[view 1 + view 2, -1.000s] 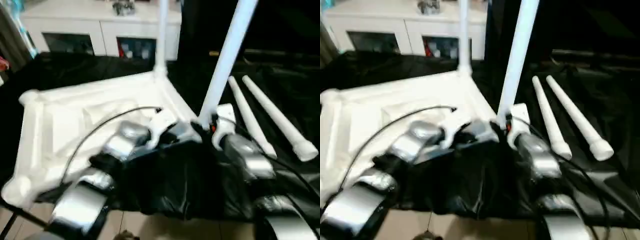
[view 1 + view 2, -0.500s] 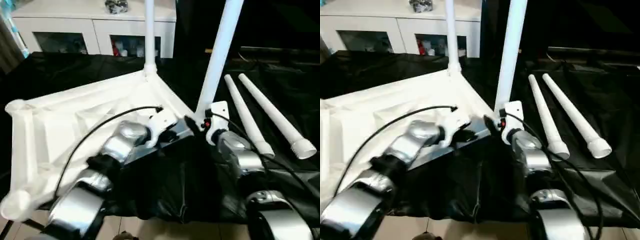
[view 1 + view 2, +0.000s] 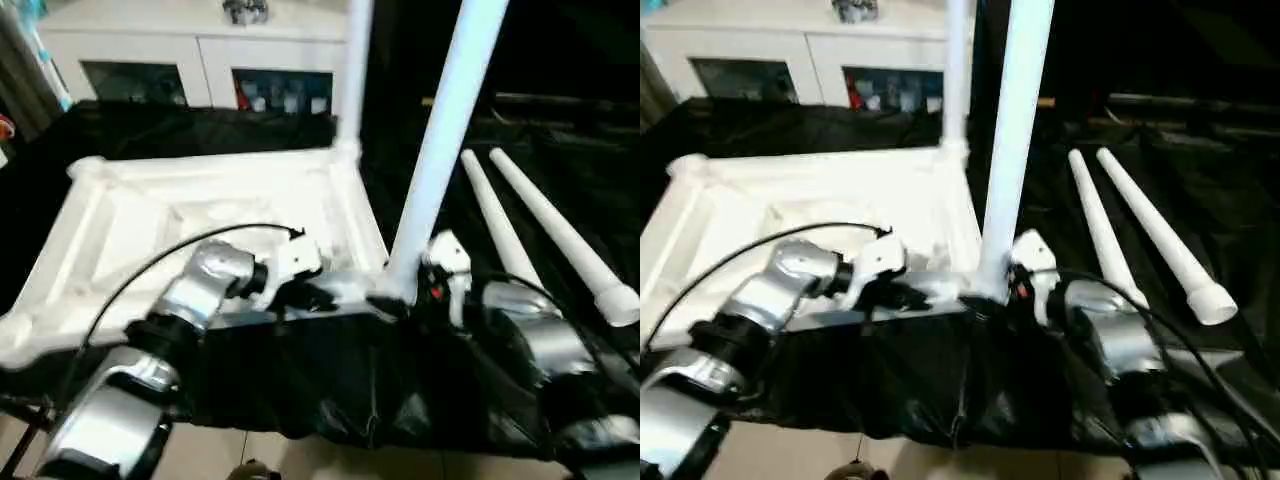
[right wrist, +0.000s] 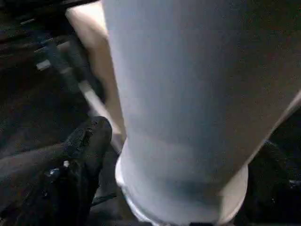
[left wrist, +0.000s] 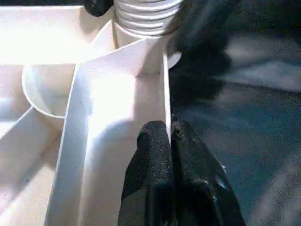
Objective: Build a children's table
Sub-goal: Rotate leg to tighten
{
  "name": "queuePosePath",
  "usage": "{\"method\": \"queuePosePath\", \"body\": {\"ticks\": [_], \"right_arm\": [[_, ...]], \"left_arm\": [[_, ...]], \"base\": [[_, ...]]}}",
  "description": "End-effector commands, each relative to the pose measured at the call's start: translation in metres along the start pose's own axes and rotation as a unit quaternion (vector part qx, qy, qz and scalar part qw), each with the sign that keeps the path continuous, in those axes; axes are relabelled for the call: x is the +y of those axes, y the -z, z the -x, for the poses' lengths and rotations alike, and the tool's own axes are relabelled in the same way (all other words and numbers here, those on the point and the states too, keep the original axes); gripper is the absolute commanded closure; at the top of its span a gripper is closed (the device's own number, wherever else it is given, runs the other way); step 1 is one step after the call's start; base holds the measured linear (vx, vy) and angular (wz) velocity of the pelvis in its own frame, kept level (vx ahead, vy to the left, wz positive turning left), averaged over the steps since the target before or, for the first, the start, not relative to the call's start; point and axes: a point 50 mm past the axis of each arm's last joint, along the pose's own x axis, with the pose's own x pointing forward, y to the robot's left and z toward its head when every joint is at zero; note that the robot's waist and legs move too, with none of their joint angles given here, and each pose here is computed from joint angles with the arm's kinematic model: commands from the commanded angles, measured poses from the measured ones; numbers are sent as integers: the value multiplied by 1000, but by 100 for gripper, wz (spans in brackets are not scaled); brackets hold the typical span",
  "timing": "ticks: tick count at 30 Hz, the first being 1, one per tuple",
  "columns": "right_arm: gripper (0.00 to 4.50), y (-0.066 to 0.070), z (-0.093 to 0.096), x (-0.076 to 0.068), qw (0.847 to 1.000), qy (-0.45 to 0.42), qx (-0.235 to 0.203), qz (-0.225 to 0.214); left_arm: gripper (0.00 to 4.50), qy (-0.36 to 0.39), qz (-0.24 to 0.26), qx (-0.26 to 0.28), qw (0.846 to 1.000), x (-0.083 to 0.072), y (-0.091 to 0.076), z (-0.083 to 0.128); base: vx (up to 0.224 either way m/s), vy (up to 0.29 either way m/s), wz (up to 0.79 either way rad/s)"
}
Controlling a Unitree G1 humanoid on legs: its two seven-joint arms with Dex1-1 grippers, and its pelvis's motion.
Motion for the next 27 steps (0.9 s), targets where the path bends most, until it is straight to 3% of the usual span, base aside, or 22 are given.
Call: {"method": "queuePosePath", "body": {"ticks": [1, 8, 16, 22, 23, 25, 26, 27], "right_arm": [[83, -5, -7, 9, 999, -44, -1, 9], [152, -3, -2, 21, 995, -98, 13, 7], [165, -1, -8, 25, 996, -85, 0, -11], [166, 0, -29, 7, 994, 75, -42, -63], [166, 3, -37, -1, 986, 139, -42, -82], [167, 3, -40, -3, 982, 163, -41, -88], [167, 4, -51, -10, 965, 237, -30, -104], [168, 3, -54, -11, 959, 259, -27, -110]], "left_arm": [[450, 35, -24, -4, 999, -5, -8, -7], [450, 55, -21, 9, 998, -6, -2, 1], [450, 34, -12, -4, 999, -4, -5, -7], [450, -50, 24, -31, 998, 7, -21, -27], [450, -81, 35, -34, 996, 11, -28, -35], [450, -93, 40, -34, 994, 13, -31, -39], [450, -134, 53, -31, 989, 17, -38, -48], [450, -145, 56, -29, 987, 18, -40, -51]], "base": [[0, 0, 0], [0, 0, 0], [0, 0, 0], [0, 0, 0], [0, 0, 0], [0, 0, 0], [0, 0, 0], [0, 0, 0]]}}
